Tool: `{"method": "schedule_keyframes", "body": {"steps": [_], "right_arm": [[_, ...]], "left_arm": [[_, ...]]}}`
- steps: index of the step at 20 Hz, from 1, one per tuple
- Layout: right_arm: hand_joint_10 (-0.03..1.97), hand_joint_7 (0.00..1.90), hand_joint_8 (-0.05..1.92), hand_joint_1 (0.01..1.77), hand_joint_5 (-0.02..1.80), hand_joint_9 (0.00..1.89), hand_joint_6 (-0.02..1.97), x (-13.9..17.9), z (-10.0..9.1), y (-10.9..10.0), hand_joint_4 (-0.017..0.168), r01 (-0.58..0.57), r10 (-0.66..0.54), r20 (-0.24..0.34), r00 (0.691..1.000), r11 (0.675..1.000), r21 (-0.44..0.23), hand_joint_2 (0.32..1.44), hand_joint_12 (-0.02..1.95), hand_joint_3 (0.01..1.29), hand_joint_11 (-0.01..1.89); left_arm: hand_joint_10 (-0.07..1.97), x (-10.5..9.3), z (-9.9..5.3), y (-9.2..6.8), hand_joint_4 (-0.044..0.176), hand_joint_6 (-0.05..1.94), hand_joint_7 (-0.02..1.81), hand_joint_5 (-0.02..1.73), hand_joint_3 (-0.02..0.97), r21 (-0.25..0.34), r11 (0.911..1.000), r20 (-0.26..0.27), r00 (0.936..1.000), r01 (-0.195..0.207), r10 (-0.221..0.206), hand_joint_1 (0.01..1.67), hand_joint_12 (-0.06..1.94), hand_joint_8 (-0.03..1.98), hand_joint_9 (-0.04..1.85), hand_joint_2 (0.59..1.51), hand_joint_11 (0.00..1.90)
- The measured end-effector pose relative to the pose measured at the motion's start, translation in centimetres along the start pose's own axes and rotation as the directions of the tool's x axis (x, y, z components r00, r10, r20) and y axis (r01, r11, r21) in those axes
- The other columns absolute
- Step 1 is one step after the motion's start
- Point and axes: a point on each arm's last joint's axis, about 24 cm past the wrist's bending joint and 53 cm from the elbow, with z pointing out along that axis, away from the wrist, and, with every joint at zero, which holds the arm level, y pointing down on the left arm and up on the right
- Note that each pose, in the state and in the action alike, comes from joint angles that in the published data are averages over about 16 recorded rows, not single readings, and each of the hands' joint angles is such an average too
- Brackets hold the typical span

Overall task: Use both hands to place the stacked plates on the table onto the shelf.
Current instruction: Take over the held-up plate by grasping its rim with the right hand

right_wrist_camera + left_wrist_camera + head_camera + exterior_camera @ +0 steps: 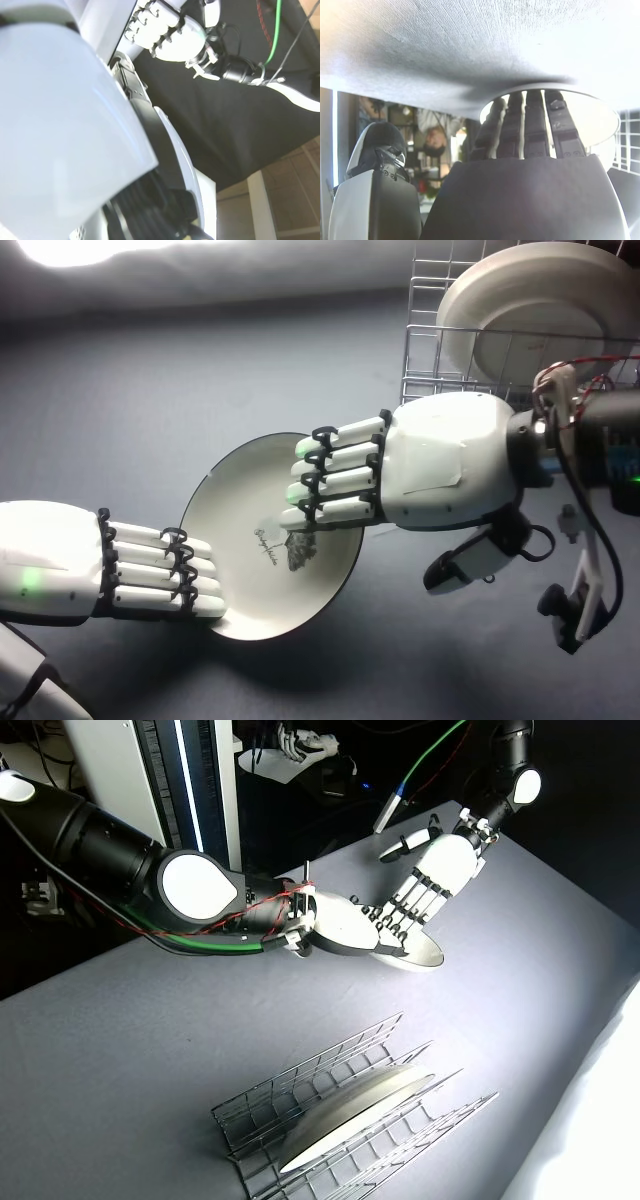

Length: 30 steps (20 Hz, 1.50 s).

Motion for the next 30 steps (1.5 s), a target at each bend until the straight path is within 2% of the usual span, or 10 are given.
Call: {"method": "schedule_keyframes", "body": {"steps": [8,19,24,30], "right_arm": [[0.00,0.05,-0.01,0.89,0.05,0.05,0.00,-0.2,1.0,-0.3,0.004,0.009,-0.009,0.005,1.000,1.000,-0.002,1.03,0.20,0.01,0.02],[0.01,0.22,-0.01,0.99,0.25,0.20,0.00,-1.4,1.2,0.0,0.004,0.019,-0.019,0.027,0.999,1.000,-0.010,1.06,0.70,0.01,0.01],[0.02,0.28,-0.01,1.00,0.31,0.25,0.00,-1.5,1.2,0.0,0.004,0.021,-0.021,0.029,0.999,1.000,-0.012,1.06,0.80,0.01,0.01],[0.02,0.29,-0.01,1.00,0.32,0.27,0.00,-1.3,1.2,0.2,0.004,0.021,-0.021,0.025,0.999,1.000,-0.014,1.06,0.83,0.01,0.01]], "left_arm": [[-0.01,0.0,0.0,0.0,-0.008,-0.02,0.02,-0.01,0.009,0.001,1.0000,0.000,1.0000,0.000,0.000,0.01,-0.03,0.00,0.01,1.119,0.01],[-0.01,0.0,0.0,0.0,-0.008,-0.02,0.02,-0.01,0.009,0.002,1.0000,0.001,1.0000,0.000,0.000,0.02,-0.03,0.00,0.01,1.119,0.01],[-0.01,0.0,0.0,0.0,-0.008,-0.02,0.02,0.00,0.009,0.002,1.0000,0.002,1.0000,0.001,-0.001,0.01,-0.03,0.00,0.01,1.119,0.01],[-0.01,-0.1,0.0,0.0,-0.008,-0.02,0.02,0.00,0.009,0.002,1.0000,0.002,1.0000,0.001,-0.001,0.01,-0.03,0.00,0.01,1.118,0.01]]}}
